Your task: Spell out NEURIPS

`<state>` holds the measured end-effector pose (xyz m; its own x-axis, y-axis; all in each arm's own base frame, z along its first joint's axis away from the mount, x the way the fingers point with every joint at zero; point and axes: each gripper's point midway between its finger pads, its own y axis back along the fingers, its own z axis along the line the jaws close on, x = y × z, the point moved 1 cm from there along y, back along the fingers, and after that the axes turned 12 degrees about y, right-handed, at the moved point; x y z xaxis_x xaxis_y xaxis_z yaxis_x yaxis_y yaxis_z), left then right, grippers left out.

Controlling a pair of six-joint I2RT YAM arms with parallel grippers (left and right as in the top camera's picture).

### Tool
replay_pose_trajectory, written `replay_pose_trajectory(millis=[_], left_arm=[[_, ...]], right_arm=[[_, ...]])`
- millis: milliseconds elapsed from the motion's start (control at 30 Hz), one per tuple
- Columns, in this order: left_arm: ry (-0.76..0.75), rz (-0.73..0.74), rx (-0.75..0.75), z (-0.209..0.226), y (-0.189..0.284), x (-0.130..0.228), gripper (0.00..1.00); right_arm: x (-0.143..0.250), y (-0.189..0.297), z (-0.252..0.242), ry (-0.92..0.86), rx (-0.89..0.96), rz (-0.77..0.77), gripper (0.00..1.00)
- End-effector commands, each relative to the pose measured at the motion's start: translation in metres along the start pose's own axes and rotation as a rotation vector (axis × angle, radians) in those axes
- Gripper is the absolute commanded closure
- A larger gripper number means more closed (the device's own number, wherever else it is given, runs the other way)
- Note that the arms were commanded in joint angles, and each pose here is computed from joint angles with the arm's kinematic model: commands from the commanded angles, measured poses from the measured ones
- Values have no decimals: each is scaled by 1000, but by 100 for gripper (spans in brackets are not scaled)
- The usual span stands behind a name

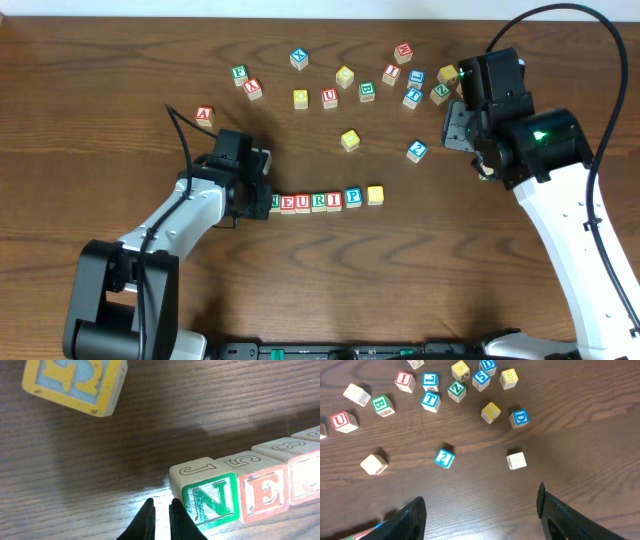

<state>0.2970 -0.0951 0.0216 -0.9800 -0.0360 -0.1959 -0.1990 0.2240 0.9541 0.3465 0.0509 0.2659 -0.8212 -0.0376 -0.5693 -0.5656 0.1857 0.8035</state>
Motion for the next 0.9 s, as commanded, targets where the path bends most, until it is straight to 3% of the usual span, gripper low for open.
replay_pose_trajectory(millis=[0, 867], left_arm=[[7, 10, 6, -2, -3, 1, 89], [4, -7, 30, -14, -3, -3, 89]], right_arm=[[-6, 6, -5, -5, 6, -25, 34], [-6, 6, -5, -5, 6, -25, 34]])
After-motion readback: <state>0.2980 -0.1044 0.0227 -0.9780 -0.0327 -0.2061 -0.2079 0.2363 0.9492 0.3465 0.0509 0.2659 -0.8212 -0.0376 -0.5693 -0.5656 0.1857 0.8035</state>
